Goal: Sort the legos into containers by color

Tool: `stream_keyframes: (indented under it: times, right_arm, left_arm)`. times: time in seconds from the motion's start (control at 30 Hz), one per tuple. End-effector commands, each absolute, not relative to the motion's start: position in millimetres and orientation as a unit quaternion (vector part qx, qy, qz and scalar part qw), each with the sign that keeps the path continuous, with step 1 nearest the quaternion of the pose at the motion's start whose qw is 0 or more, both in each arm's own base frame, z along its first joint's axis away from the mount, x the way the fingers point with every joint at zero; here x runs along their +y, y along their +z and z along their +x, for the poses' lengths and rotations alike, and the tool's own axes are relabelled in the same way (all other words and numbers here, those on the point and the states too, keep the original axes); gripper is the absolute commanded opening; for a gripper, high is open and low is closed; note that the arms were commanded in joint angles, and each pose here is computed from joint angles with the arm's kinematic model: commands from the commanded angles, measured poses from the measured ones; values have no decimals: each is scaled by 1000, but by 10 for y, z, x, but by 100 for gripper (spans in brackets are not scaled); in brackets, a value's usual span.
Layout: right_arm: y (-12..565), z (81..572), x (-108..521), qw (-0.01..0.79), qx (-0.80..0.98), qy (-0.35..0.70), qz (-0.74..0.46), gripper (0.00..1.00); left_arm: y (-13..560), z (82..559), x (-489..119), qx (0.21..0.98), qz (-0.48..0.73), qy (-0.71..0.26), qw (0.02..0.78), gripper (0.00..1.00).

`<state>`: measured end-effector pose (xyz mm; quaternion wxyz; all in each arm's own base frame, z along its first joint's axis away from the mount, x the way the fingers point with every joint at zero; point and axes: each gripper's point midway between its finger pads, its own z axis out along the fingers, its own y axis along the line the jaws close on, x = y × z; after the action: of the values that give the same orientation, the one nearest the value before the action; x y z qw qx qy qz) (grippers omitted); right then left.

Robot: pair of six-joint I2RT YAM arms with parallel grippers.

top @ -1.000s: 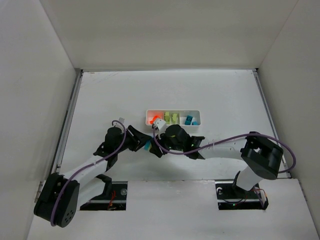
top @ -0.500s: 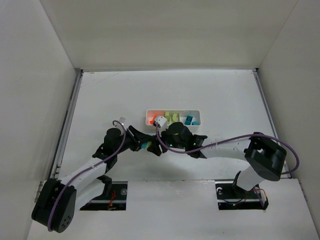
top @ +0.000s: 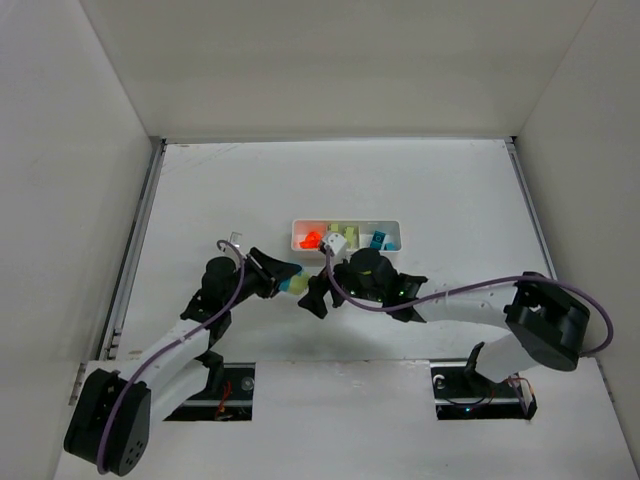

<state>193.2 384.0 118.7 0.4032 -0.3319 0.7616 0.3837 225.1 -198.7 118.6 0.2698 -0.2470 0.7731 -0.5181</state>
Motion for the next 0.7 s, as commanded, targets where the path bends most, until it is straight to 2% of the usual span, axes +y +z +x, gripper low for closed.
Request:
stream_keyframes:
  times: [0.0, 0.17, 0.4, 0.67]
  right_arm:
    - [1608, 1971, 3846, 446, 727, 426, -303, 97]
    - [1951, 1916, 3717, 453, 709, 484, -240, 98]
    - [2160, 2217, 3643, 401, 710, 579, -20, 96]
    - [2244, 2155, 3919, 345, 676, 651, 31, 93]
  left_arm:
    - [1396, 2355, -1955, 744, -244, -542, 305, 14]
    - [1602, 2452, -1864, 706, -251, -564, 347, 14]
    - [1890, 2549, -1782, 653, -254, -590, 402, 14]
    - [1946, 2553, -1831, 638, -248, -600, 415, 15]
